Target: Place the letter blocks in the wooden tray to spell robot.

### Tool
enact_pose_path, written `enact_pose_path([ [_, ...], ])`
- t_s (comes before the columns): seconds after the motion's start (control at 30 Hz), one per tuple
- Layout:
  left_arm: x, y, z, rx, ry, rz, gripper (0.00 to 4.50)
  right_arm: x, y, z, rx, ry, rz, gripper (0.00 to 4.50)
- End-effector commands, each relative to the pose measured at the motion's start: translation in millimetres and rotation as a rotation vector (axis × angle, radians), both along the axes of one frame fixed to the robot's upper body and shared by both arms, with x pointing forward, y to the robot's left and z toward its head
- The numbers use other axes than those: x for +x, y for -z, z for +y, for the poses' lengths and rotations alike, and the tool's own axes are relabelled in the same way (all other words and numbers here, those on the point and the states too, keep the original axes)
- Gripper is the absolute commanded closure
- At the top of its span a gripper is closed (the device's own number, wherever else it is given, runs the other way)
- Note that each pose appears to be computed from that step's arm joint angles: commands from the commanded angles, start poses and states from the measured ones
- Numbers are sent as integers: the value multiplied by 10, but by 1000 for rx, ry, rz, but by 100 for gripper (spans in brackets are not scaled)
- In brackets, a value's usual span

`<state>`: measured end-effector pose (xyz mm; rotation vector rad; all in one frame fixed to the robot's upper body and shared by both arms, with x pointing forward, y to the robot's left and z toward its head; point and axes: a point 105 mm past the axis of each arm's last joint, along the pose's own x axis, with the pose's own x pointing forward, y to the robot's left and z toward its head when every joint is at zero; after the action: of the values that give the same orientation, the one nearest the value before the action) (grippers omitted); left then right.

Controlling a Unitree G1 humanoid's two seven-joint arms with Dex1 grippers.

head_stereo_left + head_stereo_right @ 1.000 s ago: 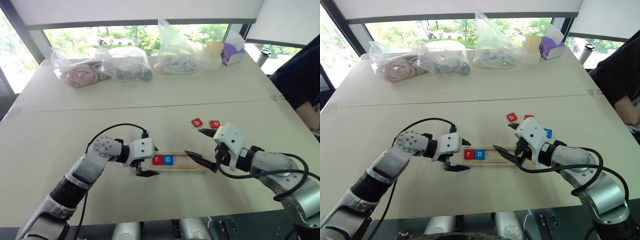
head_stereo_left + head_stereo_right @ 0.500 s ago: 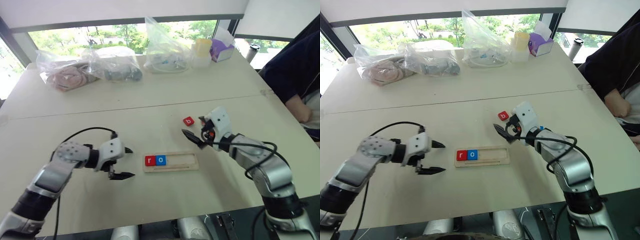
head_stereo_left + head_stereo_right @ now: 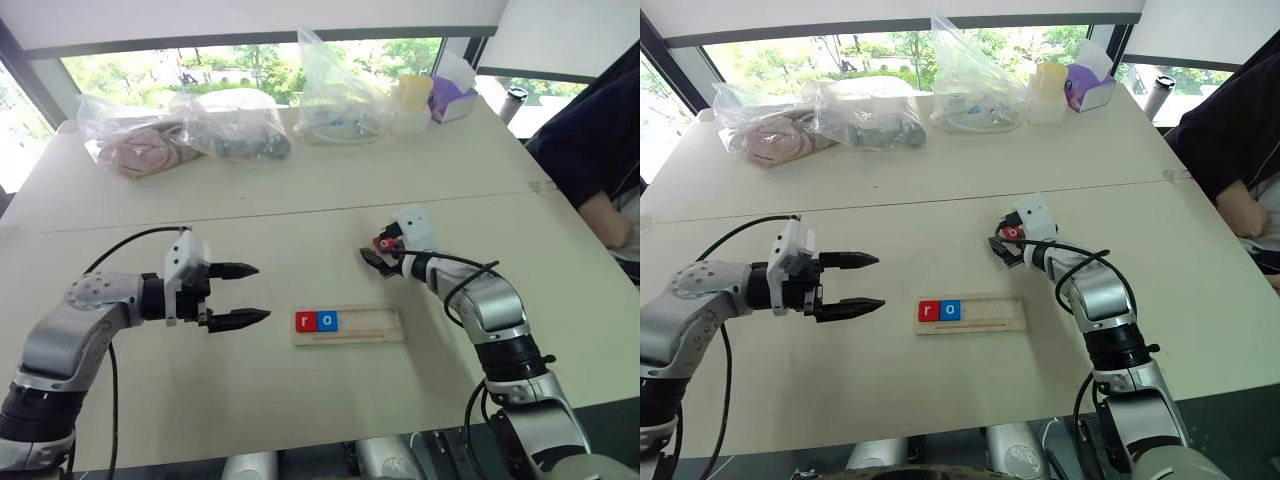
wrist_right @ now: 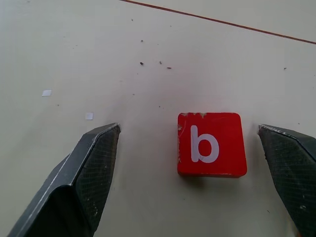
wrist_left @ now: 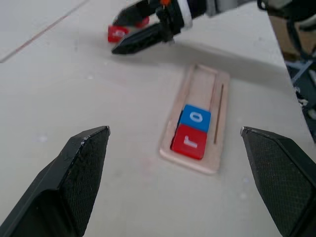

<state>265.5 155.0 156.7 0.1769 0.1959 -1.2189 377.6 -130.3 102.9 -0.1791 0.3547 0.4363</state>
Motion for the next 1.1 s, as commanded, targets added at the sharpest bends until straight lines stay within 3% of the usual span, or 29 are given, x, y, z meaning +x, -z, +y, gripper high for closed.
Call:
enact_pose_path([
  [0.03,-9,-121,-50,-17,8,-43,1,28,-90,45,16,-6,-28,25],
  [0.1,-10,-119,-60,-17,8,-44,0,17,-70,67,17,-9,-18,87],
  [0.23,5,-122,-64,-14,6,-50,0,-16,-34,90,-2,-9,-3,298],
  [0.27,10,-126,-66,-14,8,-51,0,-33,-29,90,-19,-13,-6,332],
  [0.47,8,-134,-94,-21,34,-50,0,-137,-154,-33,-91,46,-62,332],
  [0.53,-4,-105,-122,-16,62,-46,0,-405,-258,-160,-65,118,-65,332],
  [0.63,-12,-90,-159,-24,96,-41,0,-832,-213,-311,-7,237,18,332],
  [0.77,-11,-73,-191,-25,124,-31,0,-1143,-173,-363,37,320,91,332],
  [1.1,60,-58,-250,-25,154,-35,0,-1319,56,-442,96,451,207,332],
])
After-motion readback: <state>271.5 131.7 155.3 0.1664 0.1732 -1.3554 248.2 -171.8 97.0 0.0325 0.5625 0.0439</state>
